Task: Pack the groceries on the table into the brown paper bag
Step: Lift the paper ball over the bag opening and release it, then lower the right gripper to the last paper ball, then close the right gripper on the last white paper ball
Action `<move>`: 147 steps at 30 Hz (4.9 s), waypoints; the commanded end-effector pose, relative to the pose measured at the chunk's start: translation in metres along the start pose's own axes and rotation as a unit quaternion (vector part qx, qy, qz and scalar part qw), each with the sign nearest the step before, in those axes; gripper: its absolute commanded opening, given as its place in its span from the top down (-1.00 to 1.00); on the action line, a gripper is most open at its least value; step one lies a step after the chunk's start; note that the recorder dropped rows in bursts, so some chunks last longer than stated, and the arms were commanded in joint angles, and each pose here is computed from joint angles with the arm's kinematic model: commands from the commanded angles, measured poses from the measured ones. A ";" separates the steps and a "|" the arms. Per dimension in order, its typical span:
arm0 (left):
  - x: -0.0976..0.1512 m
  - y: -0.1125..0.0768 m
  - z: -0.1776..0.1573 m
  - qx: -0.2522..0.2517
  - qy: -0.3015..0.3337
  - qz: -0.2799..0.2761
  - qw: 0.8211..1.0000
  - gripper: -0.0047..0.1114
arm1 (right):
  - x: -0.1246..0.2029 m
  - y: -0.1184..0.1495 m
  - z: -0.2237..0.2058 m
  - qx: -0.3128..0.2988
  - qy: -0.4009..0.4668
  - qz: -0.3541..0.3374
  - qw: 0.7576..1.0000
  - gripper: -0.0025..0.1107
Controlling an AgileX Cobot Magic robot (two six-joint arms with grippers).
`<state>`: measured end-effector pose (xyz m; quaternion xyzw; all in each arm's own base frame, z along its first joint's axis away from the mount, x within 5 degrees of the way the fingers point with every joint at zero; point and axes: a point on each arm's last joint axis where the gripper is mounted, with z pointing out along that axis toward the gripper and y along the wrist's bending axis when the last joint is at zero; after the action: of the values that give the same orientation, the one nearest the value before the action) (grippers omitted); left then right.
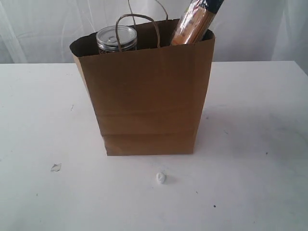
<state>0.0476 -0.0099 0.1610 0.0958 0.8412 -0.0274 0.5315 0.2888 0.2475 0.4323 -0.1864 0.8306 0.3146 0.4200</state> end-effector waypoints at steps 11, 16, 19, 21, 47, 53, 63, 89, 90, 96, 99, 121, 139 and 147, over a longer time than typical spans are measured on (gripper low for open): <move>0.003 0.000 0.001 0.001 0.005 -0.004 1.000 0.92 | 0.017 -0.083 0.045 0.097 0.099 0.053 0.989 0.81; 0.003 0.000 0.001 0.001 0.005 -0.004 1.000 0.92 | 0.018 -0.084 0.045 0.104 0.104 0.046 0.988 0.76; 0.003 0.000 0.001 0.001 0.005 -0.004 1.000 0.92 | 0.020 -0.084 0.044 0.106 0.118 0.047 0.986 0.63; 0.003 0.000 0.001 0.001 0.005 -0.004 1.000 0.92 | 0.023 -0.084 0.043 0.108 0.130 0.047 0.985 0.54; 0.003 0.000 0.001 0.001 0.005 -0.004 1.000 0.92 | 0.049 -0.061 -0.065 0.287 0.207 -0.064 0.933 0.96; 0.003 0.000 0.001 0.001 0.005 -0.004 1.000 0.92 | 0.104 -0.035 -0.038 0.293 0.248 -0.124 0.915 0.96; 0.003 0.000 0.001 0.001 0.005 -0.004 1.000 0.92 | 0.184 -0.021 0.018 0.173 0.262 -0.132 0.940 0.89; 0.003 0.000 0.001 0.001 0.005 -0.004 1.000 0.92 | 0.230 -0.093 0.107 0.206 0.352 0.058 0.911 0.25; 0.003 0.000 0.001 0.001 0.005 -0.004 1.000 0.92 | 0.231 -0.094 0.108 0.207 0.353 0.055 0.911 0.25; 0.003 0.000 0.001 0.001 0.005 -0.004 1.000 0.92 | 0.234 -0.096 0.114 0.203 0.345 0.053 0.915 0.25; 0.003 0.000 0.001 0.001 0.005 -0.004 1.000 0.92 | 0.236 -0.097 0.116 0.203 0.344 0.053 0.915 0.25; 0.003 0.000 0.001 0.001 0.005 -0.004 1.000 0.92 | 0.245 -0.102 0.122 0.206 0.362 0.035 0.909 0.55; 0.003 0.000 0.001 0.001 0.005 -0.004 1.000 0.92 | 0.215 -0.077 0.080 0.194 0.370 0.058 0.907 0.55; 0.003 0.000 0.001 0.001 0.005 -0.004 1.000 0.92 | 0.194 -0.042 0.043 0.081 0.386 0.082 0.915 0.55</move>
<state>0.0476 -0.0099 0.1610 0.0958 0.8412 -0.0274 0.5315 0.2359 0.2344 0.2223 -0.1720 0.9734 0.1406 0.0567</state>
